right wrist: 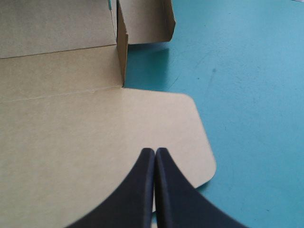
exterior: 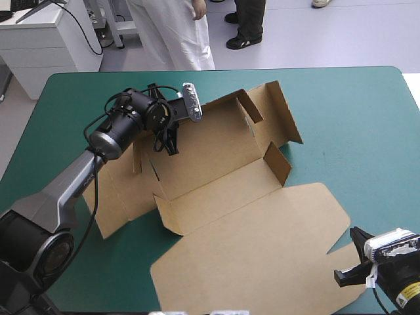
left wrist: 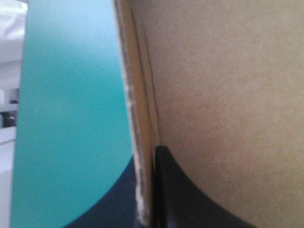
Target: Fold the box
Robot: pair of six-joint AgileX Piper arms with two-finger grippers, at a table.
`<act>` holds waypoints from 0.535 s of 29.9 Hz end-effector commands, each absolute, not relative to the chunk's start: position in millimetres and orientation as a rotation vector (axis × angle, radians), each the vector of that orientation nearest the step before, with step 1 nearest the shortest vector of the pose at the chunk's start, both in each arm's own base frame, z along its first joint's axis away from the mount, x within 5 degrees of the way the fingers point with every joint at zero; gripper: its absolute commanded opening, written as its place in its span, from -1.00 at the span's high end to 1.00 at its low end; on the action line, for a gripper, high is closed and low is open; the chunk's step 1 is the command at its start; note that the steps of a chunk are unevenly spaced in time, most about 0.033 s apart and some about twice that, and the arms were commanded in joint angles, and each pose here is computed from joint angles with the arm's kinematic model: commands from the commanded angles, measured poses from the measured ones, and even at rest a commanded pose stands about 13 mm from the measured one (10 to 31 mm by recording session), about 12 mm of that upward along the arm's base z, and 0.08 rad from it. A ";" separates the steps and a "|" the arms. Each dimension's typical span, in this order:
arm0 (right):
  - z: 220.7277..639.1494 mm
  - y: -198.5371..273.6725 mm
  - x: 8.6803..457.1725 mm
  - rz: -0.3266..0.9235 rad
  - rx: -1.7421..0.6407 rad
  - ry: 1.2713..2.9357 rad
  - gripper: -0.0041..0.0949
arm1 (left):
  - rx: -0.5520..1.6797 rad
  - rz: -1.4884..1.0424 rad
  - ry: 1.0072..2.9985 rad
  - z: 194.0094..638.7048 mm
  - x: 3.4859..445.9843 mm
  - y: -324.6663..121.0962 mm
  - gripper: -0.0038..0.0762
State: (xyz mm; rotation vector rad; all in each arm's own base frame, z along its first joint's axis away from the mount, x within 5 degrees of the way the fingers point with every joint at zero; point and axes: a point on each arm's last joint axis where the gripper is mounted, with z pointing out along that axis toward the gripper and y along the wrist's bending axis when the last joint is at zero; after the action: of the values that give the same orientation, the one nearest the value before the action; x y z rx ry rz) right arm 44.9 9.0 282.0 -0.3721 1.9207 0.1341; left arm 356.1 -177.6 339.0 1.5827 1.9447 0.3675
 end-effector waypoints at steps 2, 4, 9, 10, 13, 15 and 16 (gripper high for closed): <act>297.2 10.1 47.2 0.136 -0.365 1.823 0.96 | 1.586 0.570 1.605 381.4 348.2 -195.1 0.93; 297.2 10.1 47.2 0.136 -0.365 1.823 0.96 | 1.607 0.605 1.533 385.5 344.7 -204.4 0.93; 297.2 9.9 47.2 0.132 -0.365 1.823 0.96 | 1.673 0.697 1.366 393.1 331.0 -226.7 0.93; 297.3 9.8 47.3 0.130 -0.366 1.822 0.96 | 1.683 0.706 1.335 394.9 326.6 -232.4 0.93; 297.3 9.7 47.3 0.127 -0.367 1.822 0.96 | 1.705 0.675 1.268 399.4 308.2 -251.3 0.93; 297.3 9.6 47.3 0.125 -0.367 1.821 0.96 | 1.728 0.665 1.222 400.8 295.2 -260.7 0.93; 297.3 9.6 47.3 0.125 -0.367 1.821 0.96 | 1.743 0.676 1.191 401.7 288.2 -264.4 0.93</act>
State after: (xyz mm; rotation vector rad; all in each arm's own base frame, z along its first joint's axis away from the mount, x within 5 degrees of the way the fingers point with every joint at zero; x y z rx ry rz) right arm 45.2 9.0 282.6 -0.3725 1.9132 0.1321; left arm 315.0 -260.0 362.0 1.8216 1.3474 0.6615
